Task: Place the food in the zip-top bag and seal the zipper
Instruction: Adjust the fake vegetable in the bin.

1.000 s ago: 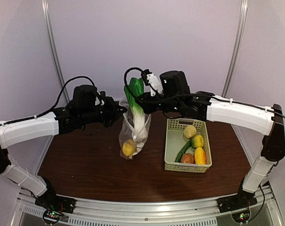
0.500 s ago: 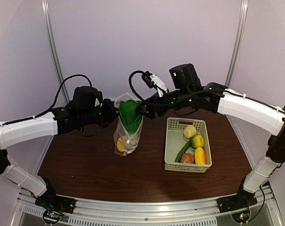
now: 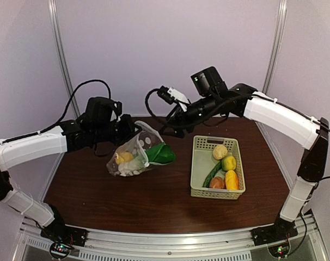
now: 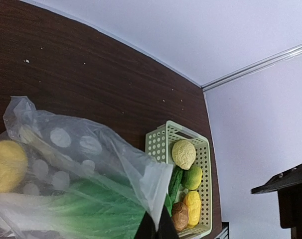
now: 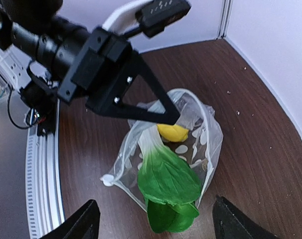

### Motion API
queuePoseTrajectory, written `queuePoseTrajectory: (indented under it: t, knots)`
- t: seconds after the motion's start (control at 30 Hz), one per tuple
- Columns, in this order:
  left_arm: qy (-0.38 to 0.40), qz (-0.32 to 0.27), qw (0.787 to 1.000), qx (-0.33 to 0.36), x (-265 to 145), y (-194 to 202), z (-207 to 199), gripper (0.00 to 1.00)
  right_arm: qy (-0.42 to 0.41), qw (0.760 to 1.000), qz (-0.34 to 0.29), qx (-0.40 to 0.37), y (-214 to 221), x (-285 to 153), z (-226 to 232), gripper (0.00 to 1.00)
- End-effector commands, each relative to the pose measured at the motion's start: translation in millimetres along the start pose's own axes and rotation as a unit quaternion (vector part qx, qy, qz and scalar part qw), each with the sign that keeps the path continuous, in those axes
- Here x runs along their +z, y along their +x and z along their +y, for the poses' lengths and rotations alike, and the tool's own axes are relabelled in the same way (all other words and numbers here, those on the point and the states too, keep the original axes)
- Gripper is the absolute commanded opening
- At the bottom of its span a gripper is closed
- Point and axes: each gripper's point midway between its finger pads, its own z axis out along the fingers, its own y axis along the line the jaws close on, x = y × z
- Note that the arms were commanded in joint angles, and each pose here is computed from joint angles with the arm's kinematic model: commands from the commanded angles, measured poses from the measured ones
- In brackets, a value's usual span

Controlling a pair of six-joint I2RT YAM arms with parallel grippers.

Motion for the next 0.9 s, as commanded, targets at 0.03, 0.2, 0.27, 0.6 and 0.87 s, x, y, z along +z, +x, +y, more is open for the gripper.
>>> queuePoseTrajectory:
  t: [0.03, 0.2, 0.27, 0.6, 0.87]
  knots:
    - [0.050, 0.016, 0.998, 0.032, -1, -6, -32, 0.00, 0.000, 0.990, 0.125, -0.065, 60, 8, 0, 0.83]
    - [0.074, 0.051, 0.994, 0.057, 2, 4, -43, 0.00, -0.006, 0.986, 0.151, -0.064, 92, -1, 10, 0.83]
    - [0.075, 0.066, 0.993, 0.065, 5, 9, -44, 0.00, 0.012, 0.987, 0.150, -0.061, 101, -2, 6, 0.84]
    - [0.079, 0.112, 0.988, 0.065, 20, 28, -40, 0.00, 0.011, 0.980, 0.196, -0.036, 146, 36, -1, 0.59]
    - [0.081, 0.121, 0.987, 0.061, 22, 32, -39, 0.00, -0.029, 0.984, 0.171, -0.043, 139, 59, 20, 0.51]
